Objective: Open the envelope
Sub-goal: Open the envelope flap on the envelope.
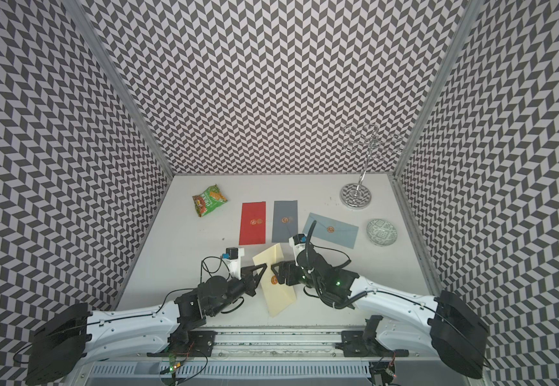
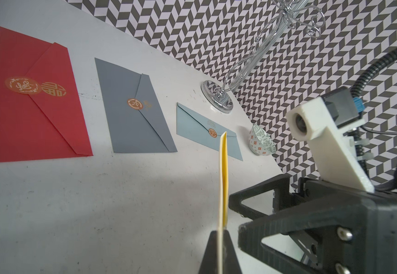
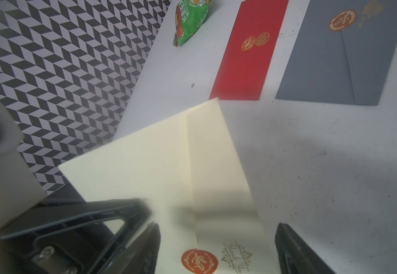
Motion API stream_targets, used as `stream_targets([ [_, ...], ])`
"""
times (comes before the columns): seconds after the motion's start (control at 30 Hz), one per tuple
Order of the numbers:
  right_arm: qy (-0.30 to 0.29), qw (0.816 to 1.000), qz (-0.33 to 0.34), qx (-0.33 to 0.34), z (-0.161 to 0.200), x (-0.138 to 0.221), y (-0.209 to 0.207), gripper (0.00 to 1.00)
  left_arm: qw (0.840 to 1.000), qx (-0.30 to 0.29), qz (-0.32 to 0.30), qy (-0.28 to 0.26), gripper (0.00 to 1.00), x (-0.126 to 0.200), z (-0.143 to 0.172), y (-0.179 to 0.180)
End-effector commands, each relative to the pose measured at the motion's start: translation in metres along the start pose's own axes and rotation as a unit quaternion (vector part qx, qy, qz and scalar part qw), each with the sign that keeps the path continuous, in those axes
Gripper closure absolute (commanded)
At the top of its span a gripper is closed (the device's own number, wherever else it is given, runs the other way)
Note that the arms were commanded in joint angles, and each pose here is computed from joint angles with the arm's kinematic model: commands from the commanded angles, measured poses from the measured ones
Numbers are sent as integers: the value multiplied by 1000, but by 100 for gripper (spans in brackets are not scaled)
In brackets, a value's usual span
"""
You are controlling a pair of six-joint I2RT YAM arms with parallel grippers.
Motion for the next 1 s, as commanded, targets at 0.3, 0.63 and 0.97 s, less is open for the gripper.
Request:
stream_targets([
  [0.3, -59, 988, 143, -3, -8, -13, 6, 20, 999, -1, 27, -30, 100, 4, -13, -9],
  [0.63, -54, 976, 211, 9, -1, -26, 5, 20, 999, 6, 33, -40, 100, 12, -13, -6],
  [0.97, -66, 977, 201, 2, -6, -16, 9, 20, 997, 11, 53, -46, 100, 14, -15, -10],
])
Point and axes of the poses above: each gripper's point midway between its finger pads, its own x axis back along the fingers, its own y axis along the line the jaws close on, z = x × y, the point moved 5 cm from there along x, back along the fingers, and after that the axes turned 9 degrees about -x, right-handed, at the moved point
